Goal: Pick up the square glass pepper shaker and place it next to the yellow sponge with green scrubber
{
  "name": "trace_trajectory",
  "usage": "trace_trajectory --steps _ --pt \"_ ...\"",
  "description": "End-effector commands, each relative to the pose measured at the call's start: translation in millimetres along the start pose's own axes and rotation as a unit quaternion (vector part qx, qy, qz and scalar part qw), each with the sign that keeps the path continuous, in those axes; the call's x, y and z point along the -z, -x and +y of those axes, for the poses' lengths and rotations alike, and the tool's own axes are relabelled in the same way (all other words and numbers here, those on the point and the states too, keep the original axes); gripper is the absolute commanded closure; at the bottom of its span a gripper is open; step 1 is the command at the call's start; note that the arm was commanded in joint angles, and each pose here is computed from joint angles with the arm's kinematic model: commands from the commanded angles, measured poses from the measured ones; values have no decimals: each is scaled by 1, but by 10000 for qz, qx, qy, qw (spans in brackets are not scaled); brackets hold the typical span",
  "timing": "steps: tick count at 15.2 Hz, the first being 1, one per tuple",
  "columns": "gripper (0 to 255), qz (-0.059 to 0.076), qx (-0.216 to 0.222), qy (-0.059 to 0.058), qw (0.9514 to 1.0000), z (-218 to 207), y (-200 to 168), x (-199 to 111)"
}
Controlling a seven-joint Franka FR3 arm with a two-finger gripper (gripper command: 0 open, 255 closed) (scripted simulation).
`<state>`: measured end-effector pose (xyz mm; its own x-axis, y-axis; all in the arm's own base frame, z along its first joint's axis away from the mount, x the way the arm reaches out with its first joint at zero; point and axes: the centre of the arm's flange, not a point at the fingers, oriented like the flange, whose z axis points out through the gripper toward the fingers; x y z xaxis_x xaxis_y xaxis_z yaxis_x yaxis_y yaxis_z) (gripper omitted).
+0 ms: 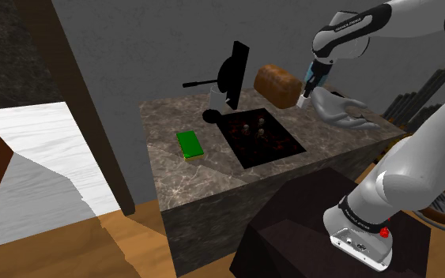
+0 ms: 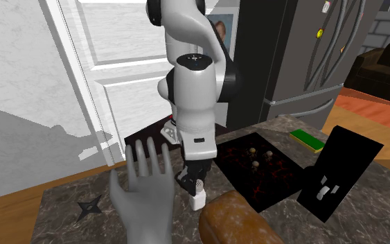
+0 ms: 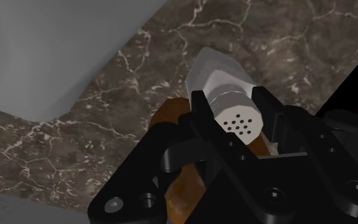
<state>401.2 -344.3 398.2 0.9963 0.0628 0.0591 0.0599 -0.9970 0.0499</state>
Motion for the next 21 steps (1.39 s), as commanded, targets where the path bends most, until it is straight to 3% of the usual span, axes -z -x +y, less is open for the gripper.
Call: trace_trajectory --steps 1,21 --pt "255 -2 0 0 10000 0 0 11" --pt "255 -2 0 0 10000 6 -7 116"
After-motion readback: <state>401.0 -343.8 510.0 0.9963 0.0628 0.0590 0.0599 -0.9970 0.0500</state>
